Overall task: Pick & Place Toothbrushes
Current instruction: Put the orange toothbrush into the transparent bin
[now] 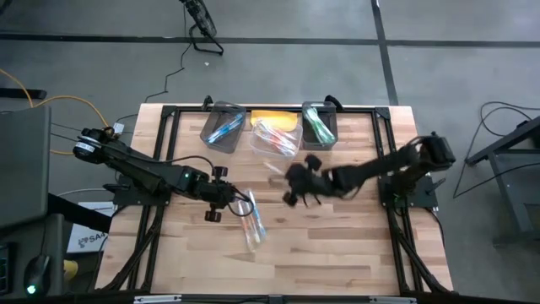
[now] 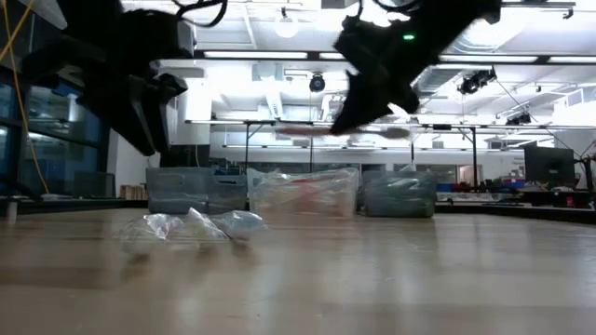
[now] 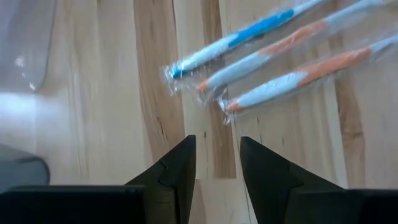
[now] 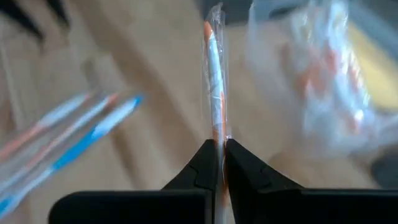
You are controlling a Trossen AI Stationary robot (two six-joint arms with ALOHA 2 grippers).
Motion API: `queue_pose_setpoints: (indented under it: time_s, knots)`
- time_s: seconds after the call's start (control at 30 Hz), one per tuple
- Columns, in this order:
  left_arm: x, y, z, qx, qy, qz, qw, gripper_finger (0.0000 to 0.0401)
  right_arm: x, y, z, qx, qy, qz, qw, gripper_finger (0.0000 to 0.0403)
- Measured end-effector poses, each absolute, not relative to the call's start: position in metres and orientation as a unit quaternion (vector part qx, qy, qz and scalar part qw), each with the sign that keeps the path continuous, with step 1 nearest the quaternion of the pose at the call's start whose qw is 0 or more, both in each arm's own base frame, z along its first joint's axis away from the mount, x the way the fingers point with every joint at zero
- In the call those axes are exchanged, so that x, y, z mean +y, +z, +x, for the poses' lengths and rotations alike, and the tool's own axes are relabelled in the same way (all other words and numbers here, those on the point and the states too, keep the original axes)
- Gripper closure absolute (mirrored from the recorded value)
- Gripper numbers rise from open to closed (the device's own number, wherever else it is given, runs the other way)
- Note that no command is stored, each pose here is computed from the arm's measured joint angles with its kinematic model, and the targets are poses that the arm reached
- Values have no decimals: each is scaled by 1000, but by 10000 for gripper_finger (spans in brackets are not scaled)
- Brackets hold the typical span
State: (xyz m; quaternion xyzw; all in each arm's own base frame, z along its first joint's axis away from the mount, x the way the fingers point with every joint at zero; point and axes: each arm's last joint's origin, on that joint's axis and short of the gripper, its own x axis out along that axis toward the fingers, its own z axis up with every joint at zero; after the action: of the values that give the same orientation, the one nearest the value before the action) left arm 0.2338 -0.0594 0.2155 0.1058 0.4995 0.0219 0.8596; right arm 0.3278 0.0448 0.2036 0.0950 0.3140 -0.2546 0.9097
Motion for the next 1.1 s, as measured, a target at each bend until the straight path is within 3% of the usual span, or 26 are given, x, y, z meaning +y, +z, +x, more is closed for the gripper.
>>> queue_pose_setpoints:
  time_s: [0.2,0.47,0.73,1.1]
  knots:
    - [-58,205,230,504,31,94,858,281,-29,227,337,290,-291,113,904,392]
    - [-59,204,232,494,33,84,865,281,-99,219,343,245,-284,184,909,392]
    - [-60,205,233,487,24,73,870,281,-123,182,353,271,-279,201,899,391]
    - [-61,206,236,477,18,54,877,281,-142,170,351,273,-300,201,892,391]
